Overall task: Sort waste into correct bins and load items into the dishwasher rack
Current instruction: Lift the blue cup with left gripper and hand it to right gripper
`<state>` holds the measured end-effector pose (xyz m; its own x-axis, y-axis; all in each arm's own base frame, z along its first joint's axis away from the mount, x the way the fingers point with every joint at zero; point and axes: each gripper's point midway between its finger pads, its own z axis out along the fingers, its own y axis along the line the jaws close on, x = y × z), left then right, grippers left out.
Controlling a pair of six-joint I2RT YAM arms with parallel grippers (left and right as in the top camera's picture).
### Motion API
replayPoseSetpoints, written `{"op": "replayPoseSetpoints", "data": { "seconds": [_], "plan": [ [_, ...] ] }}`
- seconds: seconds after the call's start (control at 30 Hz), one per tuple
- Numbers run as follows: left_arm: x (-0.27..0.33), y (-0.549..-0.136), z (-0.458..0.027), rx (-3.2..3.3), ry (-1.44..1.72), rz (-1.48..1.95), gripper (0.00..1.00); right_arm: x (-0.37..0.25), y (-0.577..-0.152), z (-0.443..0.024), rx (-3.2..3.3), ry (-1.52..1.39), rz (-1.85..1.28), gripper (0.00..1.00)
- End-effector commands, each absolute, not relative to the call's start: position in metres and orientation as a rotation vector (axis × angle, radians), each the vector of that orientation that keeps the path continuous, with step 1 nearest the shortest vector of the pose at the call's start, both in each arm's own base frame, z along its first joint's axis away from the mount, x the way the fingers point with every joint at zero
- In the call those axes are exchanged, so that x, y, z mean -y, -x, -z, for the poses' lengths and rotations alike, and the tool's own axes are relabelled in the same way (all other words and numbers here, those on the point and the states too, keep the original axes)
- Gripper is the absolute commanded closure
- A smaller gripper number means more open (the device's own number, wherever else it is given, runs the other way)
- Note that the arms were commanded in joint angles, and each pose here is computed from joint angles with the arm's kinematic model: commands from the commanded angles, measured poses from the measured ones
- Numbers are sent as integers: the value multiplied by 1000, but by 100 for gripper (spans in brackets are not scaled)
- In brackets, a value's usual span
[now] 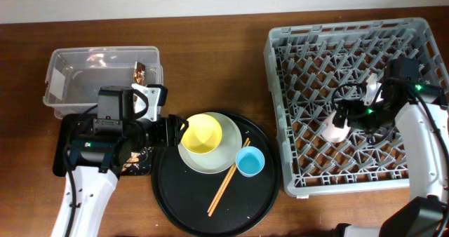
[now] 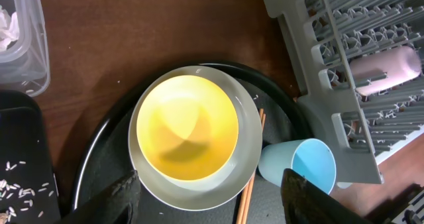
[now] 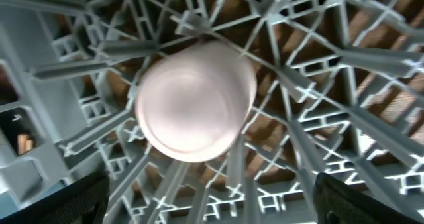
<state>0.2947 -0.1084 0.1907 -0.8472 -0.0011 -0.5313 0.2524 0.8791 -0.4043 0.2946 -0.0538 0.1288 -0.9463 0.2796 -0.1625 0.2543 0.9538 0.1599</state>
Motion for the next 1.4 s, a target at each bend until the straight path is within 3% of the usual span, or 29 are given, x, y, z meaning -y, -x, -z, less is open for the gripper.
{"op": "replayPoseSetpoints", "data": {
  "seconds": [0.0, 0.2, 0.4, 0.5, 0.6, 0.67, 0.8, 0.87, 0.93, 1.07, 1.2, 1.37],
  "plan": [
    [119, -291, -194, -2499, -248, 639, 32, 45, -296, -145, -2886, -392, -277, 1],
    [193, -276, -164, -2550, -547, 729, 32, 12, -281, -203, -2707, -250, -449, 1],
    [259, -252, -87, -2699, -814, 761, 33, -8, -275, -208, -2708, -134, -493, 1],
    [264, -246, -53, -2786, -840, 746, 50, -15, -276, -209, -2709, -99, -498, 1],
    [267, -249, -49, -2783, -835, 748, 87, -15, -276, -208, -2711, -100, -499, 1],
    [272, -256, -57, -2751, -834, 756, 100, -15, -275, -208, -2715, -102, -501, 1],
    [261, -292, -118, -2625, -691, 847, 100, -9, -275, -206, -2724, -114, -452, 1],
    [237, -315, -146, -2597, -459, 906, 100, -5, -277, -205, -2723, -121, -424, 1],
    [217, -337, -175, -2527, -230, 1152, 100, -29, -280, -214, -2664, -20, -610, 1],
    [212, -345, -244, -2243, -251, 1643, 100, -111, -275, -234, -2451, 354, -1188, 0],
    [217, -335, -257, -2203, -304, 1761, 100, -167, -284, -254, -2219, 570, -1514, 1],
    [224, -325, -262, -2193, -348, 1825, 100, -206, -279, -273, -2006, 790, -1633, 1]
  ]
}}
